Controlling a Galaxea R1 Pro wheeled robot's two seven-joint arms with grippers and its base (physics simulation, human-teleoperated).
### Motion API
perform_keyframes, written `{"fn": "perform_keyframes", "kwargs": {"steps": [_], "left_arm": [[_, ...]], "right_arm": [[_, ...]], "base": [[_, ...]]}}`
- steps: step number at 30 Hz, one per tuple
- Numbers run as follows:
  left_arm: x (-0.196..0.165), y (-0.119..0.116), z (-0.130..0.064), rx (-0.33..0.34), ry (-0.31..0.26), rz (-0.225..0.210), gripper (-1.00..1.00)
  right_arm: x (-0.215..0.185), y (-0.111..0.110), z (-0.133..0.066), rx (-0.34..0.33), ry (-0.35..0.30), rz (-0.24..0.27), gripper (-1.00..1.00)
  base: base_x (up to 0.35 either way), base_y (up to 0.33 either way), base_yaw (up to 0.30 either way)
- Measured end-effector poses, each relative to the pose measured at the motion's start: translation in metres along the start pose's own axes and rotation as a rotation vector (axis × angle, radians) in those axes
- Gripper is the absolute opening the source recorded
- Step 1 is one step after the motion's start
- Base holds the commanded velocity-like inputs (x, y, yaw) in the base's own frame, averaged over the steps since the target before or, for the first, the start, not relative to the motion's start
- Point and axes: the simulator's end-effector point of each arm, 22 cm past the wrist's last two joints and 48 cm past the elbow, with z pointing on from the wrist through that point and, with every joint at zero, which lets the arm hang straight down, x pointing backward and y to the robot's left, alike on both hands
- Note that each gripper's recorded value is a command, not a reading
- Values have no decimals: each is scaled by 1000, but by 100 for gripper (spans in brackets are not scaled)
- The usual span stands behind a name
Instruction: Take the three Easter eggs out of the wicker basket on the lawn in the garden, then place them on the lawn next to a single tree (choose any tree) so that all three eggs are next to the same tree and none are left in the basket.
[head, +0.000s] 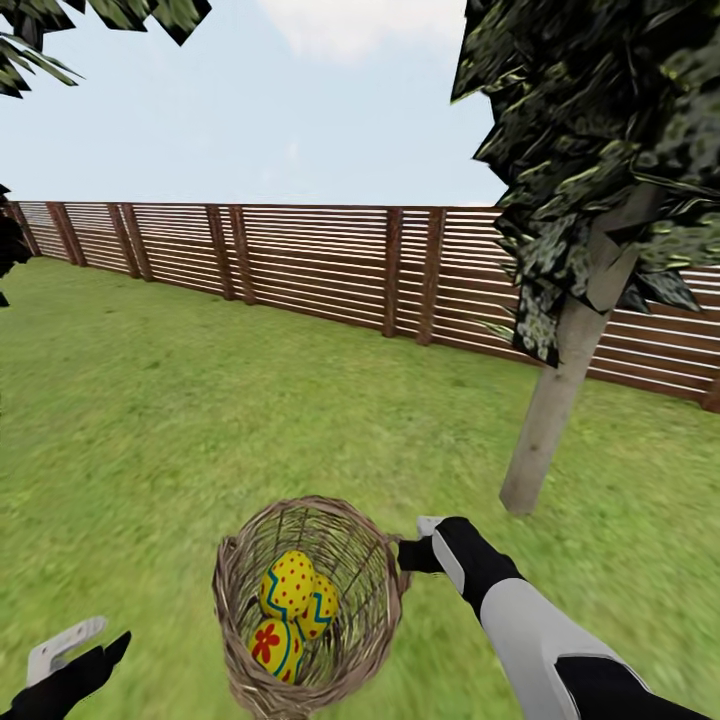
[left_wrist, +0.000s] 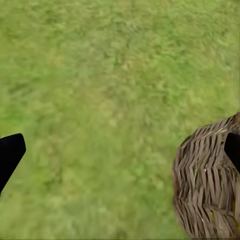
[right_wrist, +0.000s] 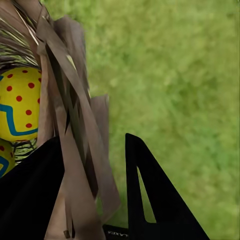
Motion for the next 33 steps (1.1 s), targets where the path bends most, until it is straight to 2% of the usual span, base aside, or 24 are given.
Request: {"fn": "perform_keyframes", "kwargs": {"steps": [33], "left_arm": [[-1, 0, 0, 1, -2, 0, 100]], "right_arm": [[0, -1, 0, 5, -1, -5, -100]], "base": [[334, 151, 0]]}}
